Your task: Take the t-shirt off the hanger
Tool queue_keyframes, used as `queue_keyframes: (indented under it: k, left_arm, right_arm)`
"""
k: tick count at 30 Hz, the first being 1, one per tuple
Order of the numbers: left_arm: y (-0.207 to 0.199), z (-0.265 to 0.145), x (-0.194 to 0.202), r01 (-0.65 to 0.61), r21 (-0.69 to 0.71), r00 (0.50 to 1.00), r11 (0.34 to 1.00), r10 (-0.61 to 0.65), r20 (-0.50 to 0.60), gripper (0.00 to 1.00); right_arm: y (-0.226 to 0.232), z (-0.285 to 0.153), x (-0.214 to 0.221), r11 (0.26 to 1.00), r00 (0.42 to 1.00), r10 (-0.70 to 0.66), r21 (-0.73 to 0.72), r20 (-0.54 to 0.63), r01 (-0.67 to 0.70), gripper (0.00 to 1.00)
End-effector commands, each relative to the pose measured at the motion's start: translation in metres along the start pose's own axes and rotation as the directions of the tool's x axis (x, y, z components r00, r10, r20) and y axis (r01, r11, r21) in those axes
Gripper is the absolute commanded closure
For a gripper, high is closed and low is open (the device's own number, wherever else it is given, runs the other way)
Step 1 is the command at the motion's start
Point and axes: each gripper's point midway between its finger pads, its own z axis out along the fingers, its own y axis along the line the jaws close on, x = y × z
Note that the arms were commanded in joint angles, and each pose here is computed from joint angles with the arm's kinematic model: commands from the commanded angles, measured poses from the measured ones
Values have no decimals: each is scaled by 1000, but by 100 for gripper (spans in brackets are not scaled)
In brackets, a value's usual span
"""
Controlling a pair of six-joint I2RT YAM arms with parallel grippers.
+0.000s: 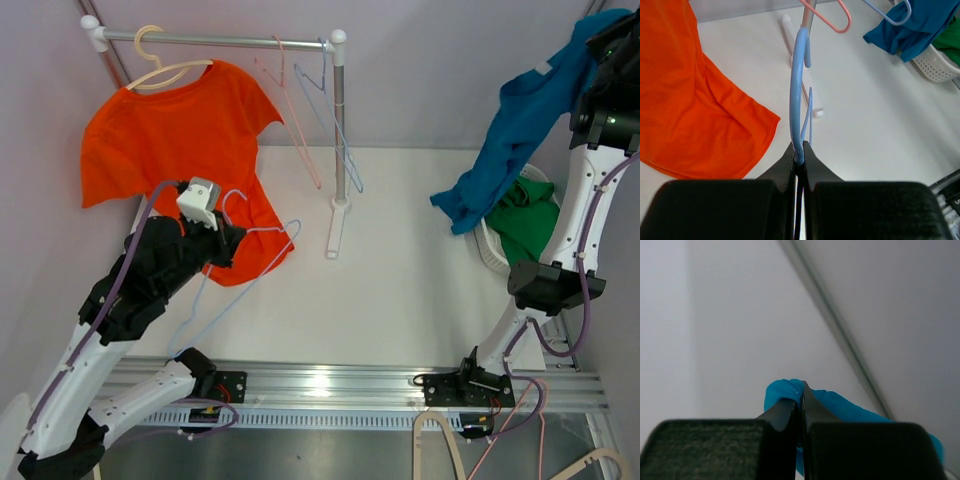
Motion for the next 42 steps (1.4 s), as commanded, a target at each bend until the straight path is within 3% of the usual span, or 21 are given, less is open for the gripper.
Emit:
queue_keyframes:
  k: [1,2,4,6,7,10,11,13,14,15,19,20,21,22,23,24,27,33,37,42]
  left_arm:
    - [-3,1,-39,-4,9,992,1000,3,122,99]
    - [-2,5,-46,0,7,989,1000,-1,145,99]
    - [-2,9,-48,4,7,988,1000,-5,156,99]
    - [-2,12,-53,6,3,986,1000,-7,168,99]
    - [-1,13,-54,4,-2,986,1000,-4,167,99]
    - [0,17,-56,9,-11,985,1000,-7,175,99]
    - [2,21,-50,13,-17,986,1000,-10,164,99]
    - [3,23,-52,28,-16,984,999,-25,178,99]
    - [3,24,-51,31,-11,984,999,-29,179,99]
    - [3,25,-52,36,-11,983,999,-33,180,99]
    - [7,26,-56,50,-17,982,999,-46,185,99]
    - [13,26,-57,56,-35,982,998,-49,182,99]
    - [14,23,-65,57,-33,979,998,-50,199,99]
    - [18,26,-66,56,-46,981,997,-47,190,99]
    - [27,27,-66,62,-76,982,995,-47,184,99]
    - [29,25,-74,68,-80,979,995,-50,199,99]
    - [46,33,-82,105,-120,975,987,-79,207,99]
    - [75,57,-128,134,-182,961,974,-83,264,99]
    - [78,68,-169,103,-187,945,977,-37,326,99]
    - [81,85,-196,34,-196,932,980,40,360,99]
  right_arm:
    - [14,-18,-95,992,935,124,-5,331,-129,100]
    - [3,-18,-101,991,921,99,41,377,-124,100]
    - [-11,-29,-144,981,829,109,74,548,-178,100]
    - [-9,-14,-144,992,839,25,88,544,-87,100]
    - [5,-33,-171,995,801,32,58,598,-83,100]
    - [-7,-23,-149,991,851,-52,129,522,-19,100]
    - [-22,-16,-118,987,896,-61,162,439,-12,100]
    - [-42,-13,-82,982,933,-51,189,357,-19,100]
    - [-68,-4,-29,971,969,-71,237,237,13,100]
    - [-78,-12,-7,963,986,-63,270,155,19,100]
    - [-134,-31,120,925,977,-39,363,-208,115,100]
    - [-142,-39,139,918,967,-22,379,-255,121,94]
    - [-156,-51,172,911,943,-11,385,-331,146,80]
    - [-157,-58,173,912,944,6,388,-330,130,57]
    - [-159,-62,176,911,943,10,392,-333,129,7]
    - [-160,-67,179,908,940,10,397,-342,134,1]
    - [-148,-73,148,900,954,-34,406,-299,159,0]
    - [-81,-88,63,940,973,-141,285,-181,189,0]
    - [-44,-114,38,971,983,-127,187,-134,151,0]
    - [-34,-141,26,984,988,-127,114,-93,137,1]
